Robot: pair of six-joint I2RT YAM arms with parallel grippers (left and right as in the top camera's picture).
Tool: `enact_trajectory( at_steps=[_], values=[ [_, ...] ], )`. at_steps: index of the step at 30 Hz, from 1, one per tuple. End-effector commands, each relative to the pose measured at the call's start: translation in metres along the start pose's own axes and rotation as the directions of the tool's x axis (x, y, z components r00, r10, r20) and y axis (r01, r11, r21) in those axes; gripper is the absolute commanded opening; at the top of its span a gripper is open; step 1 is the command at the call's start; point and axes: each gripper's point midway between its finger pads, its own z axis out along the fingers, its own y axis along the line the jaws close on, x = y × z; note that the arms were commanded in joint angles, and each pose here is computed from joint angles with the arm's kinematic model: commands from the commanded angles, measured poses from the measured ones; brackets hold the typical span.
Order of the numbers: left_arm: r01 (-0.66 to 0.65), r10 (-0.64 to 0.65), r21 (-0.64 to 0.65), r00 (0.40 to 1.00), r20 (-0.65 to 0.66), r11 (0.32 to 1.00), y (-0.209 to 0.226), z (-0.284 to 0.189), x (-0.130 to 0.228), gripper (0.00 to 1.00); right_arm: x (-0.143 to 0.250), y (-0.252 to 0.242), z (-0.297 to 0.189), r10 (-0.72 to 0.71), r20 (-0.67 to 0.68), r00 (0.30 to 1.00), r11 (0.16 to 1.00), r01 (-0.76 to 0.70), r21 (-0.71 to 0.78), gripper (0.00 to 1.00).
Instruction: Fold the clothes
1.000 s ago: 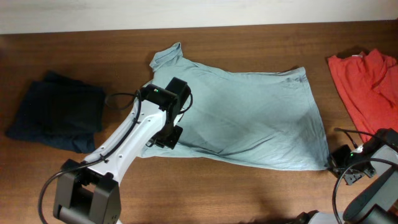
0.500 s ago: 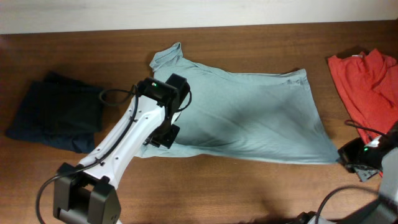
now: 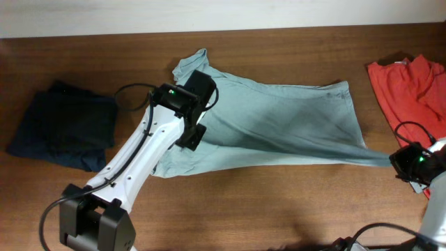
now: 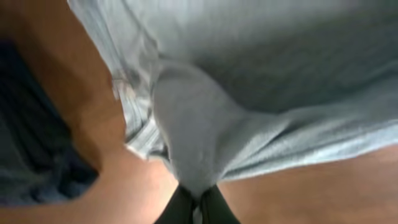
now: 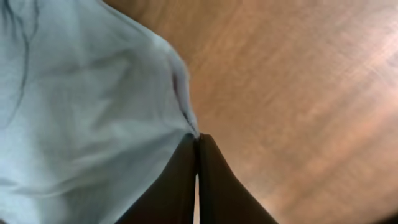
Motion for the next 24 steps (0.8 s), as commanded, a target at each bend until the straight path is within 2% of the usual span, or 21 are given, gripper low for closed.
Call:
enact_trajectory(
  at_steps=[1,8,15,19,24],
  values=[
    [-0.094,0.096,-0.032,0.994,0.058,0.995,0.009,-0.007,-0.014,0.07,-0.002,0.013,0.013,-0.01,-0.036,0.999,0.999,0.008,-0.048,0.04],
    [-0.097,0.1,-0.037,0.992,0.078,0.995,0.012,-0.006,-0.019,0.07,-0.002,0.05,0.045,-0.11,-0.066,0.992,0.985,0.1,-0.141,0.04],
    [-0.075,0.078,-0.041,0.993,0.087,0.996,0.021,0.0,-0.025,0.08,-0.007,0.087,0.058,-0.219,0.003,0.976,0.956,0.216,-0.2,0.04],
    [-0.09,0.094,-0.045,0.991,0.092,0.995,0.023,0.008,-0.031,0.08,-0.009,0.093,0.066,-0.242,0.02,0.97,0.95,0.241,-0.196,0.05],
    [-0.116,0.118,-0.037,0.992,0.038,0.993,0.019,0.029,-0.032,0.08,-0.012,0.093,0.081,-0.232,0.01,0.973,0.954,0.229,-0.194,0.05]
  ],
)
